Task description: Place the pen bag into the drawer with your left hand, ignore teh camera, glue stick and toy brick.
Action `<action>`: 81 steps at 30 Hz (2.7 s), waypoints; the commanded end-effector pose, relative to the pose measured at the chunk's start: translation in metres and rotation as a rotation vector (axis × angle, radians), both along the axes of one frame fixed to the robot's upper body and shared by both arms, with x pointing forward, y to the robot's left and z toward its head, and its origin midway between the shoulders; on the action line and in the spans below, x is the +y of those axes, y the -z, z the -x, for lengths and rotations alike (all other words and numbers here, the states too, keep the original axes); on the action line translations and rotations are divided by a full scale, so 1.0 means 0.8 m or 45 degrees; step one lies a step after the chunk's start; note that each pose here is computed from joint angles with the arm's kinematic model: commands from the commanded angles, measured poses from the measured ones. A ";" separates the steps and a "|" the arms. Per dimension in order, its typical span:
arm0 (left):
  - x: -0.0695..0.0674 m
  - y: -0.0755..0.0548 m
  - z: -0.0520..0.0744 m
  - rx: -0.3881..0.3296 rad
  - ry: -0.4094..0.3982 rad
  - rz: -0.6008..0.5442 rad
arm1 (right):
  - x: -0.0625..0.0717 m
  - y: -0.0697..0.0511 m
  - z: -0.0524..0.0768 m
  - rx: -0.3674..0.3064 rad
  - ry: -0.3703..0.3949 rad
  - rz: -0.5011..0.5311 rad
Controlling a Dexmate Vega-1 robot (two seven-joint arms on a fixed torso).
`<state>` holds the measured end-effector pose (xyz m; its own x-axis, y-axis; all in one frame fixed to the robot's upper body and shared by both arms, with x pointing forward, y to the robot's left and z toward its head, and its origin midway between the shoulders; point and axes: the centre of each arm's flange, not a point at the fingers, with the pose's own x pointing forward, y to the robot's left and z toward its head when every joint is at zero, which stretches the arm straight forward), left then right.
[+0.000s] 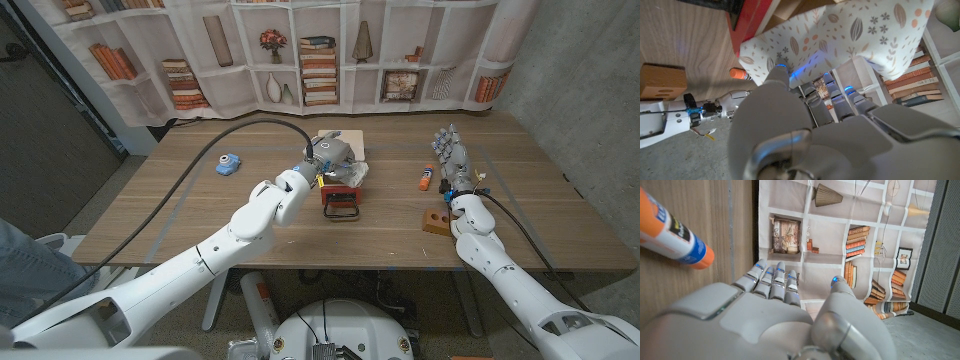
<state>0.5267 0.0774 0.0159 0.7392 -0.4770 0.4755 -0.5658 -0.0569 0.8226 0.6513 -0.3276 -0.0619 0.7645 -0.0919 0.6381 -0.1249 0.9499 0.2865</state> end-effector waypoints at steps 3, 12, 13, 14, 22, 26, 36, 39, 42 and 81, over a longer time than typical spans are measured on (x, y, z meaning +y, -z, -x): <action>0.011 0.005 -0.017 0.005 -0.096 0.014 | -0.005 0.003 -0.001 0.018 0.008 -0.003; 0.004 0.011 -0.026 0.042 -0.096 0.005 | -0.004 0.000 -0.007 0.024 0.007 0.004; 0.003 0.011 -0.027 0.048 -0.095 0.005 | -0.005 0.001 -0.007 0.025 0.008 0.004; 0.003 0.012 -0.029 0.054 -0.094 0.006 | -0.005 0.001 -0.008 0.026 0.009 0.004; 0.000 0.016 -0.038 0.108 -0.085 0.015 | -0.007 0.004 -0.012 0.039 0.010 -0.001; -0.001 0.019 -0.042 0.135 -0.089 0.012 | -0.007 0.006 -0.014 0.042 0.008 -0.002; -0.003 0.016 -0.035 0.226 -0.084 -0.025 | -0.007 0.008 -0.013 0.040 0.007 -0.006; -0.004 0.015 -0.032 0.251 -0.069 -0.026 | -0.007 0.010 -0.012 0.043 0.006 -0.006; -0.004 0.014 -0.029 0.271 -0.064 -0.032 | -0.006 0.011 -0.011 0.044 0.006 -0.007; 0.007 -0.009 -0.001 0.213 -0.031 0.020 | 0.000 0.007 0.002 0.025 0.001 0.005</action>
<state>0.5336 0.0784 0.0130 0.8297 -0.4586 0.3183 -0.3951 -0.0798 0.9152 0.6506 -0.3300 -0.0698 0.7787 -0.0948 0.6202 -0.1154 0.9500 0.2901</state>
